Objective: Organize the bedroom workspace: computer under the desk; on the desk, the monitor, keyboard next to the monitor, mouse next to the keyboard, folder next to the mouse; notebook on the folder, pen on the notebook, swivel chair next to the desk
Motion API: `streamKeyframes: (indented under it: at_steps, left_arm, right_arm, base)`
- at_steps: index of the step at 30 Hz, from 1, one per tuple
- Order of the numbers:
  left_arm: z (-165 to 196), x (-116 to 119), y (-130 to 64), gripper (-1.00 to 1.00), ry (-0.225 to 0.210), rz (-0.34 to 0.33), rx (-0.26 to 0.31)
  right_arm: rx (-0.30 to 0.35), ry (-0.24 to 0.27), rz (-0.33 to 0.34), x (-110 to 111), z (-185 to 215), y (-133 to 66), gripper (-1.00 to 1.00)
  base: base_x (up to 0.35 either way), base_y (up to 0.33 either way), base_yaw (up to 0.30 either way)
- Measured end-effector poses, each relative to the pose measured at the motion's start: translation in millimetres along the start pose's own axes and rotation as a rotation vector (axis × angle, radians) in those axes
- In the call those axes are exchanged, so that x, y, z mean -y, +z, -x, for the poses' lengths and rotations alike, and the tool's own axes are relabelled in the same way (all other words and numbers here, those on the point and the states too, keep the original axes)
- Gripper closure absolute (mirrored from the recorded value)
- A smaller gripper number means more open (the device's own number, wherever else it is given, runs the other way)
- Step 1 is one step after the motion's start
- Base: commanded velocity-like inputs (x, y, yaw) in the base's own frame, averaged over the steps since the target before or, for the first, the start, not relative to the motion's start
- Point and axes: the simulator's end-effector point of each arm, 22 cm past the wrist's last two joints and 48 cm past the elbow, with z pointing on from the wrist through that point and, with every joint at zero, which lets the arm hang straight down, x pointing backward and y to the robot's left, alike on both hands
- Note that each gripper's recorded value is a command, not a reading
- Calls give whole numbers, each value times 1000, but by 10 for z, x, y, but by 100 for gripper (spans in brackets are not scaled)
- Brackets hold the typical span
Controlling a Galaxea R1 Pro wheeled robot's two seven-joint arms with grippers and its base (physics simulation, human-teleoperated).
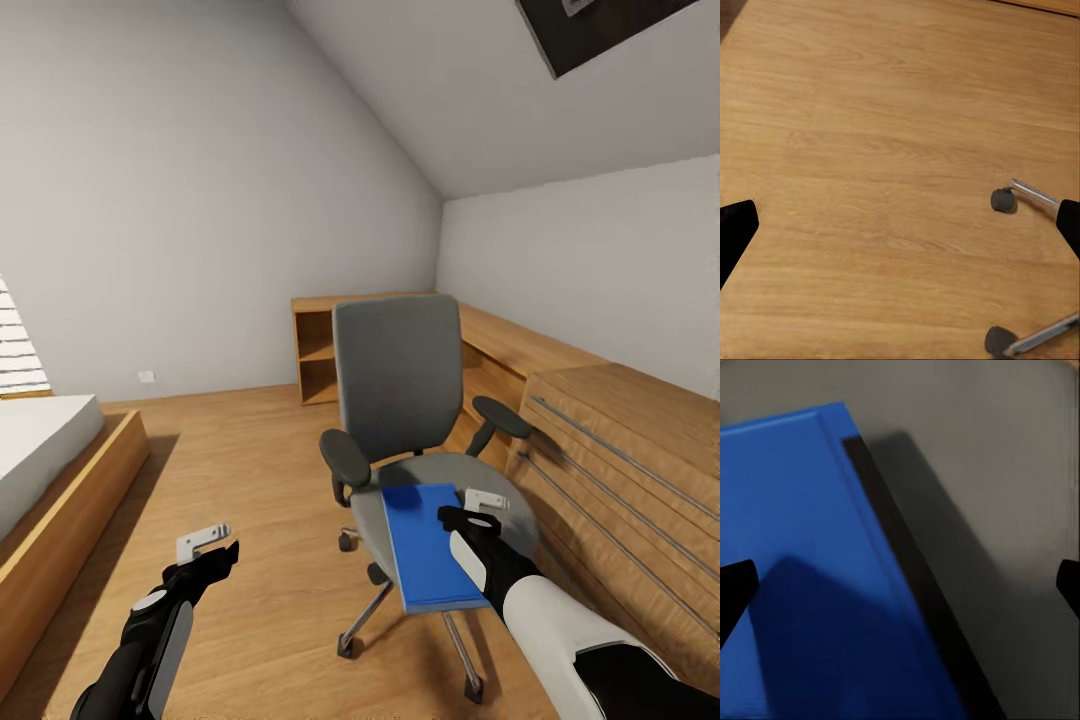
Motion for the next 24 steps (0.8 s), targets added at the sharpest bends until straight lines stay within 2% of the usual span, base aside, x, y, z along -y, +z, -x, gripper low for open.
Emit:
streamKeyframes:
  at_steps: [13, 19, 24]
  left_arm:
    - [4, 5, -3, -100, -1, -2, 1]
    - [130, 31, -48, -100, -2, -1, 2]
    - [229, 50, -84, -100, -1, 1, 1]
  right_arm:
    - [4, -2, 0, -1, 12, -3, -100]
    - [-23, -16, -10, 32, -5, -41, -100]
    - [-32, -3, -11, 34, 62, -81, -100]
  base:
    - [-28, 0, 0]
    - [0, 0, 0]
    - [0, 0, 0]
